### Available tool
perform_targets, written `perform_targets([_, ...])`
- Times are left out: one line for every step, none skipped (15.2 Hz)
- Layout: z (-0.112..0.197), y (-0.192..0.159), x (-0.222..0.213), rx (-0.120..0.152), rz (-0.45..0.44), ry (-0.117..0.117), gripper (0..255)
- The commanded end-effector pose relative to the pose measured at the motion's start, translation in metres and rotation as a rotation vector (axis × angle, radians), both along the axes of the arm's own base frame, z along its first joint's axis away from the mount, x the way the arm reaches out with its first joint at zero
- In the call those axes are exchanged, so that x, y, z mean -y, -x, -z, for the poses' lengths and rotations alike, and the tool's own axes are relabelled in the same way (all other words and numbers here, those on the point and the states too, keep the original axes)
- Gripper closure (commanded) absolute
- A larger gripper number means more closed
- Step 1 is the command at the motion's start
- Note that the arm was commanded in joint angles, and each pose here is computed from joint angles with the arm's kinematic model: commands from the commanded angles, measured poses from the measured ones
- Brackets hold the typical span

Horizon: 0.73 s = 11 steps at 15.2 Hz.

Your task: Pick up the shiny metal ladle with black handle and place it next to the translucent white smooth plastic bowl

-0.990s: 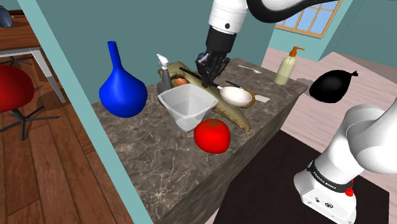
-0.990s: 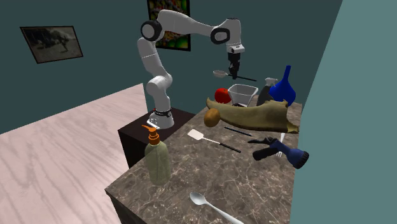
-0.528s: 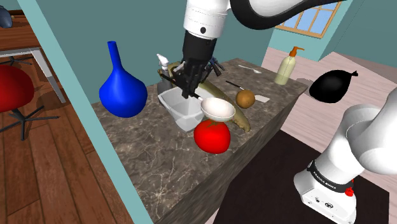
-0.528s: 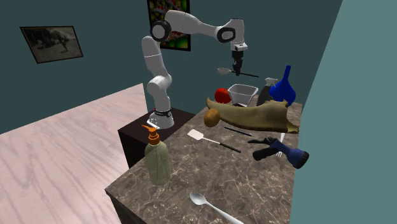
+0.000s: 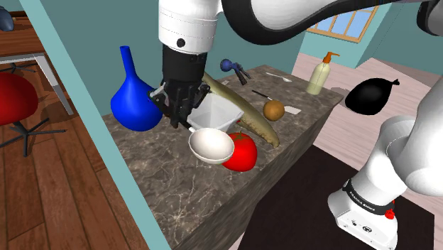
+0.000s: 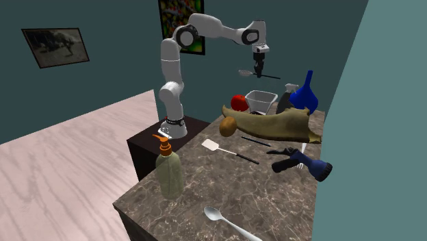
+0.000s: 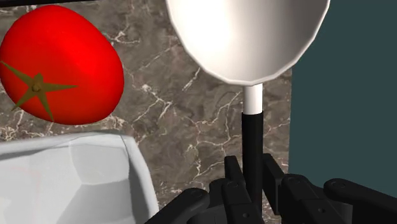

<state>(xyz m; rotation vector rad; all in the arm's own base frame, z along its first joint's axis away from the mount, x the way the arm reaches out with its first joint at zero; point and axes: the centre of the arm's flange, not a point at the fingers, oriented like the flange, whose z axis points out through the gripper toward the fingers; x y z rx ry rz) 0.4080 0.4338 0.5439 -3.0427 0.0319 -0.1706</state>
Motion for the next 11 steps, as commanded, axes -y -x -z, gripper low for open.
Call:
perform_targets([0.000,0.000,-0.021,0.000,0.002,-0.001,255])
perform_targets([0.005,0.000,-0.021,0.000,0.002,-0.001,255])
perform_targets([0.011,0.000,-0.021,0.000,0.002,-0.001,255])
perform_targets([0.016,0.000,-0.021,0.000,0.002,-0.001,255])
perform_targets([0.021,0.000,-0.021,0.000,0.002,-0.001,255])
perform_targets([0.027,0.000,-0.021,0.000,0.002,-0.001,255])
perform_targets([0.032,0.000,-0.021,0.000,0.002,-0.001,255])
perform_targets([0.037,0.000,-0.021,0.000,0.002,-0.001,255])
perform_targets([0.042,0.000,-0.021,0.000,0.002,-0.001,255])
perform_targets([0.048,0.000,-0.021,0.000,0.002,-0.001,255])
perform_targets([0.053,0.000,-0.021,0.000,0.002,-0.001,255])
